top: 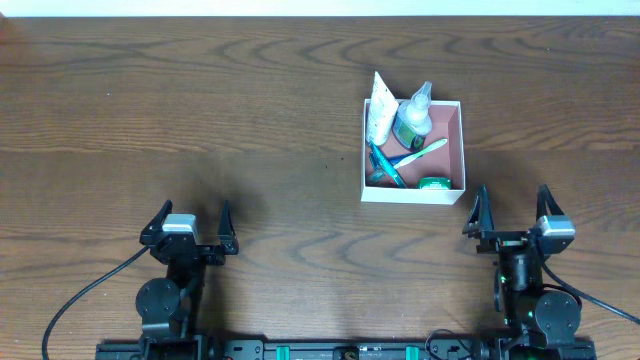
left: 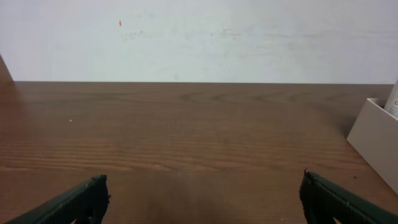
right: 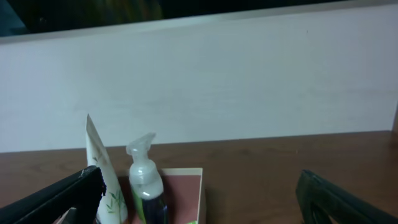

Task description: Pack container

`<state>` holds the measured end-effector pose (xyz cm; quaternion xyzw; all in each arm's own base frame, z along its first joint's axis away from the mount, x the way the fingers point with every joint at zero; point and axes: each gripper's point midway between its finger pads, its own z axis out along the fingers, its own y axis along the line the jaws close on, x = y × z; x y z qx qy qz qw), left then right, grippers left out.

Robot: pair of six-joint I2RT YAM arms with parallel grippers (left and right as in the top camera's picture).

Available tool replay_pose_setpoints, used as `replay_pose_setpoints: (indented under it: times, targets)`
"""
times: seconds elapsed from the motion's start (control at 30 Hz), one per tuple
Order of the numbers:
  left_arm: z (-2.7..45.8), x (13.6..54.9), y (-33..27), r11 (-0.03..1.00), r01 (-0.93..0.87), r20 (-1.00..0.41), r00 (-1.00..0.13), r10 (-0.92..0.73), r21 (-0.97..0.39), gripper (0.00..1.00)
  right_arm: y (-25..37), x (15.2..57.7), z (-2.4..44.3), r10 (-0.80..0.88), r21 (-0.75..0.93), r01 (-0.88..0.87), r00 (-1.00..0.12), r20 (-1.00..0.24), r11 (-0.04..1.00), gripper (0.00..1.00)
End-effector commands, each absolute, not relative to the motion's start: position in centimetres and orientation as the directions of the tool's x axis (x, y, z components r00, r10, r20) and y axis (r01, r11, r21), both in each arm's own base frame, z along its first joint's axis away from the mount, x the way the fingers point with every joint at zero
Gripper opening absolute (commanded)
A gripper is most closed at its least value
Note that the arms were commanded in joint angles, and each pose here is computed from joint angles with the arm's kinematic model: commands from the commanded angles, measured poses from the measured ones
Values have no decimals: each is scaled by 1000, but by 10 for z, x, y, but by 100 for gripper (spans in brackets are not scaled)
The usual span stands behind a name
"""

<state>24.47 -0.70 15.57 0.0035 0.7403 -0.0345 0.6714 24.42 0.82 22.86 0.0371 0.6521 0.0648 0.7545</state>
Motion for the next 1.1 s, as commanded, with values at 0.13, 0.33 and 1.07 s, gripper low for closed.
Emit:
replay_pose_setpoints:
  times: [0.13,0.33,1.07]
  targets:
    - [141,244,-8,997,56,-989,-138,-43,-51,98,10,241,227,130,120,-69,162,-978,990,99]
    - [141,244,-8,997,56,-989,-138,-43,-51,98,11,244,209,124,114,-84,130,-984,990,99]
    - [141,244,-8,997,56,-989,-138,-43,-51,98,9,246,159,116,121,-58,-72,-991,991,99]
